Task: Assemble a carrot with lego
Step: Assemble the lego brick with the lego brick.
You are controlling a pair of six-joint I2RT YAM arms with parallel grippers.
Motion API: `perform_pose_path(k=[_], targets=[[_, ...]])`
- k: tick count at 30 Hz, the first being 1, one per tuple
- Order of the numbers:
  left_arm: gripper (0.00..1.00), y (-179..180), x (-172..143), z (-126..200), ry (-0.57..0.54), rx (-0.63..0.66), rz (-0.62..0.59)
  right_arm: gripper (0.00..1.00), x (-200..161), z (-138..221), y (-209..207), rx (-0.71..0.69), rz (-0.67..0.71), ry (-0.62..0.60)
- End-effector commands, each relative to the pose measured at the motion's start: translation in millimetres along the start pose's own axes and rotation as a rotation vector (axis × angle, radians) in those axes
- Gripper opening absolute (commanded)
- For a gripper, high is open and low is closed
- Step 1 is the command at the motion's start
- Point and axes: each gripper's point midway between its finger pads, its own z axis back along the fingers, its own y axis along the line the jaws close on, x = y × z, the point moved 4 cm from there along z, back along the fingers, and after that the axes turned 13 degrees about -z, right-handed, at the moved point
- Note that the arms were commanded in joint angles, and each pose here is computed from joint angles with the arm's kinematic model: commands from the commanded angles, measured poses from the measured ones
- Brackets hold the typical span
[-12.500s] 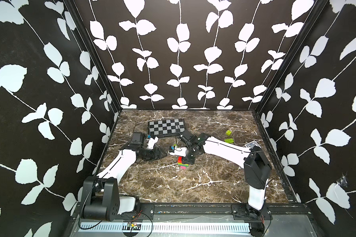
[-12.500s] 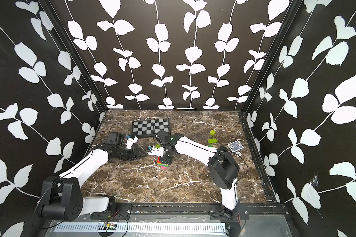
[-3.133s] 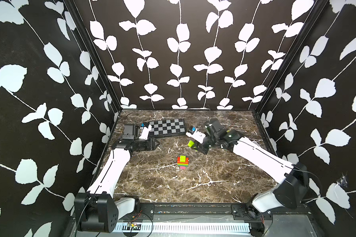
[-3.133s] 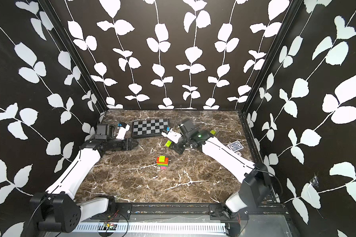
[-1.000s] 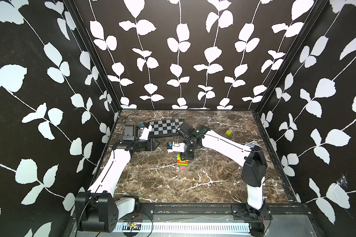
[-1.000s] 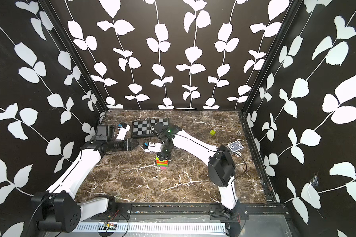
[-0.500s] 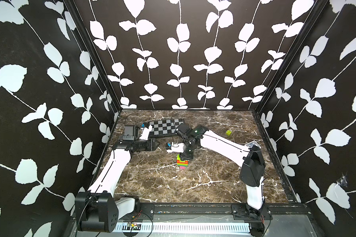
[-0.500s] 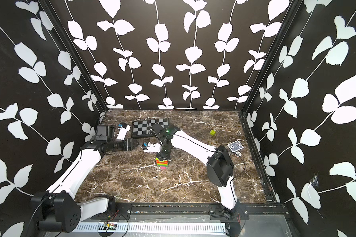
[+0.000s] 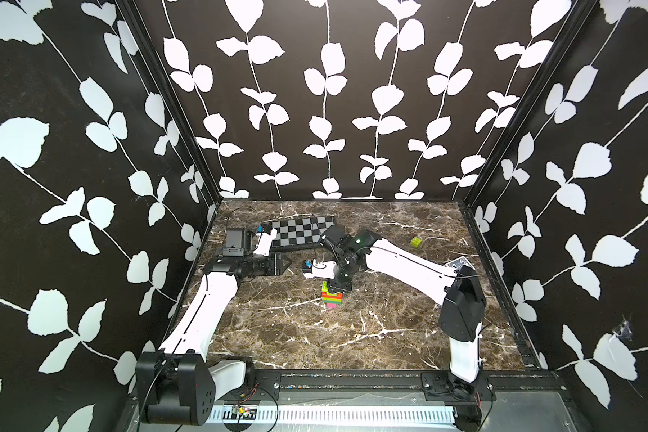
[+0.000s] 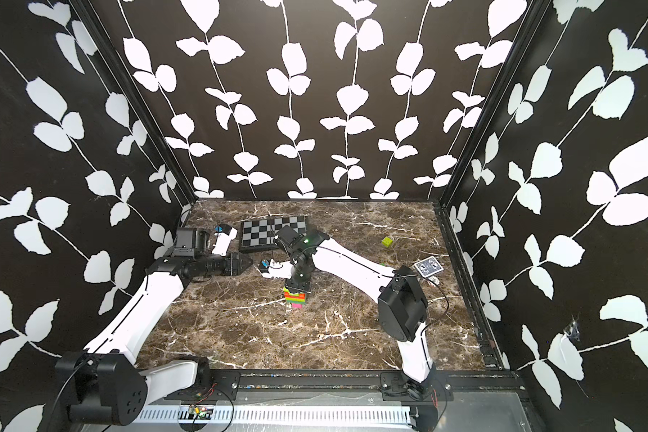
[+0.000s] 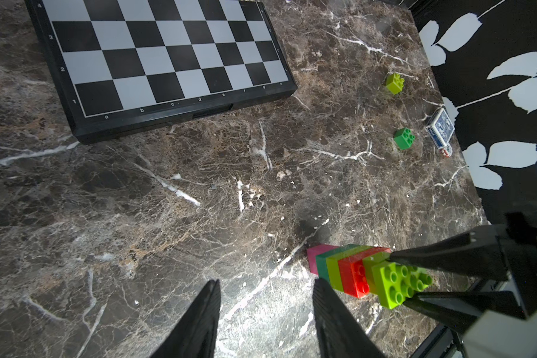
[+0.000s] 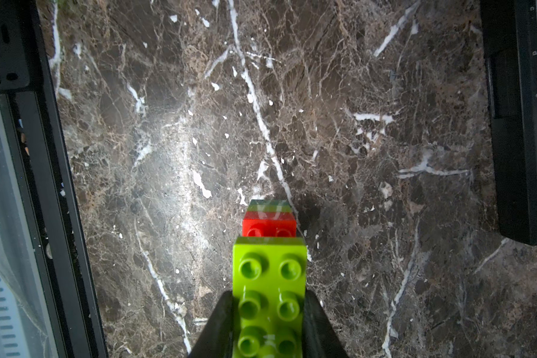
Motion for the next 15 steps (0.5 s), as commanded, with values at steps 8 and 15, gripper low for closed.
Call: perform_pose_path(k=[8,15], targets=[[0.51,-4.6,-5.0,5.1,0.006,-0.012,0.002,0.15,-74.1,-75.2,0.0,0.04,-0.047,0.412],[0.5,-4.7,-6.3,0.5,0.026,0.003,-0.018,0.14,-77.0,-79.2,-0.5,0.026,-0.052,0.402]])
